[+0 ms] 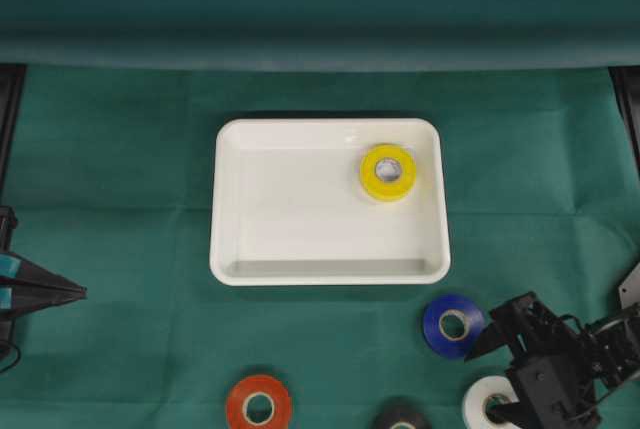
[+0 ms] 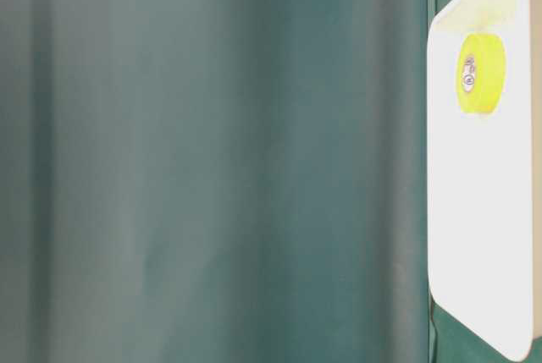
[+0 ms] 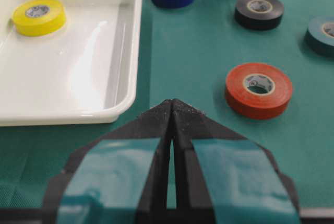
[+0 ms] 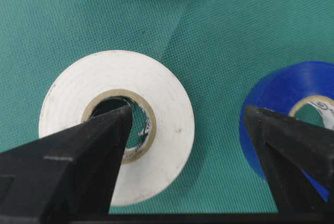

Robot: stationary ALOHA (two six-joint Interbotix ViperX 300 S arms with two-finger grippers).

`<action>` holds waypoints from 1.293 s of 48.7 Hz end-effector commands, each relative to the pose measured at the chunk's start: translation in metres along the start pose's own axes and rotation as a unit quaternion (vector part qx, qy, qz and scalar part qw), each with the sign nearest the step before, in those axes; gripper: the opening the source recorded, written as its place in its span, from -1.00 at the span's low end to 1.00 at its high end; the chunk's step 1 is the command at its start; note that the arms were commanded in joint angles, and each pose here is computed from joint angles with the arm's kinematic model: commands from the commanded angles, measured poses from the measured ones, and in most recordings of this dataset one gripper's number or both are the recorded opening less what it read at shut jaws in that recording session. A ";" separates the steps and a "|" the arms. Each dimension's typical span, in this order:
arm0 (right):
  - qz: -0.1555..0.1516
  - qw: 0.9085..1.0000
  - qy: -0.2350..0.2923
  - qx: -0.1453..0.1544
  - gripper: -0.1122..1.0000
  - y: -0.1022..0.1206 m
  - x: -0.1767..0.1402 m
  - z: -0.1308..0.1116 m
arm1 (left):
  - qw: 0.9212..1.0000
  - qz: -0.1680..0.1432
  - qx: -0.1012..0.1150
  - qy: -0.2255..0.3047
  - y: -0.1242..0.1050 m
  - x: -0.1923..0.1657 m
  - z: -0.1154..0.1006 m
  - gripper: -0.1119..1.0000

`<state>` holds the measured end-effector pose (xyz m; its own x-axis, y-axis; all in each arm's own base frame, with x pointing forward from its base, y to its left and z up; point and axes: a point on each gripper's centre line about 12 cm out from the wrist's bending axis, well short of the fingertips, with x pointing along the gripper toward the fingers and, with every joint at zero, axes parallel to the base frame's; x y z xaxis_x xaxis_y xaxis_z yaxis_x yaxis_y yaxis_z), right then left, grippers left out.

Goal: Put the tape into the white case with the right arm.
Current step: 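Lower the right gripper onto the white tape roll and grasp it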

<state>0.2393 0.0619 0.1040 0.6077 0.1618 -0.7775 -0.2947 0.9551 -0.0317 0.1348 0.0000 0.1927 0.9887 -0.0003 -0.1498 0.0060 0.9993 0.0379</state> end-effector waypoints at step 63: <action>0.003 1.000 -0.009 0.000 -0.77 0.000 0.013 0.018 | 1.000 0.002 0.000 -0.006 0.001 0.001 0.004 -0.80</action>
<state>0.2534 0.0661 0.0976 0.5954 0.1637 -0.7866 -0.2991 0.9538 -0.0279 0.1346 0.0000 0.1923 0.9887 -0.0003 -0.1498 0.0060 0.9993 0.0379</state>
